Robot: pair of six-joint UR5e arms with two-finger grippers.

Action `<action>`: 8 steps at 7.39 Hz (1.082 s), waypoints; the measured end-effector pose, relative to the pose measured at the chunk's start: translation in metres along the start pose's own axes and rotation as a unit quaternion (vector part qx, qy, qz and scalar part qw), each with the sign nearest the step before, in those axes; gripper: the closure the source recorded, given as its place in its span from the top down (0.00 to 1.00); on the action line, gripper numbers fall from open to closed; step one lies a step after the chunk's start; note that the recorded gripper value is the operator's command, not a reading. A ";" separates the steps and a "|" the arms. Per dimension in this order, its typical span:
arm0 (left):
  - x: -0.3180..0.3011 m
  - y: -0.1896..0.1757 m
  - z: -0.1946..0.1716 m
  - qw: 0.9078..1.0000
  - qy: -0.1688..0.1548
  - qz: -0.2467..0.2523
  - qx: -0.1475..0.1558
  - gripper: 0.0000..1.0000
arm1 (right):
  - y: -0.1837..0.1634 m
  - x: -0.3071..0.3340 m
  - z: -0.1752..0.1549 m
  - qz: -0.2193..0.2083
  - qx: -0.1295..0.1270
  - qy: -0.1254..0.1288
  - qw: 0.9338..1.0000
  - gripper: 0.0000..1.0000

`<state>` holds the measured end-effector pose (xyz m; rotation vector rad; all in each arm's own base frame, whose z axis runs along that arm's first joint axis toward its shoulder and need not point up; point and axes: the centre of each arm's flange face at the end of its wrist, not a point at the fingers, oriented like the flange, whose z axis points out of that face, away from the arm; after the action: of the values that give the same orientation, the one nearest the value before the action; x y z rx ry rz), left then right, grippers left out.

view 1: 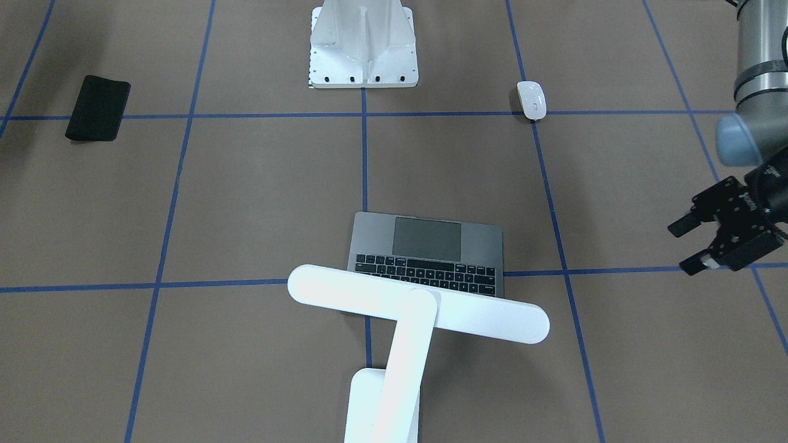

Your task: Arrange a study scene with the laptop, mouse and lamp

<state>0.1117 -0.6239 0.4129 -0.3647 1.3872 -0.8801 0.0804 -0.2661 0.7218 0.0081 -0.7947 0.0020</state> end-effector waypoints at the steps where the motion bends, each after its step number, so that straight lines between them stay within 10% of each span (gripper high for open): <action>1: -0.032 -0.026 -0.021 0.998 -0.006 0.064 0.011 1.00 | -0.011 0.005 0.003 -0.003 0.000 0.004 1.000 1.00; 4: -0.170 -0.103 -0.064 0.959 -0.075 0.266 0.066 1.00 | -0.022 0.026 0.021 0.010 -0.014 0.008 1.000 1.00; 6: -0.231 -0.146 -0.098 0.910 -0.146 0.363 0.136 1.00 | -0.024 0.031 0.026 0.018 -0.018 0.006 1.000 1.00; 8: -0.270 -0.177 -0.110 0.860 -0.217 0.440 0.138 1.00 | -0.027 0.021 0.027 0.018 -0.015 -0.042 0.999 1.00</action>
<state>-0.0335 -0.5152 0.7020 0.2875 0.8304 -0.1894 0.0755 -0.2933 0.7555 -0.0350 -0.8788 0.0236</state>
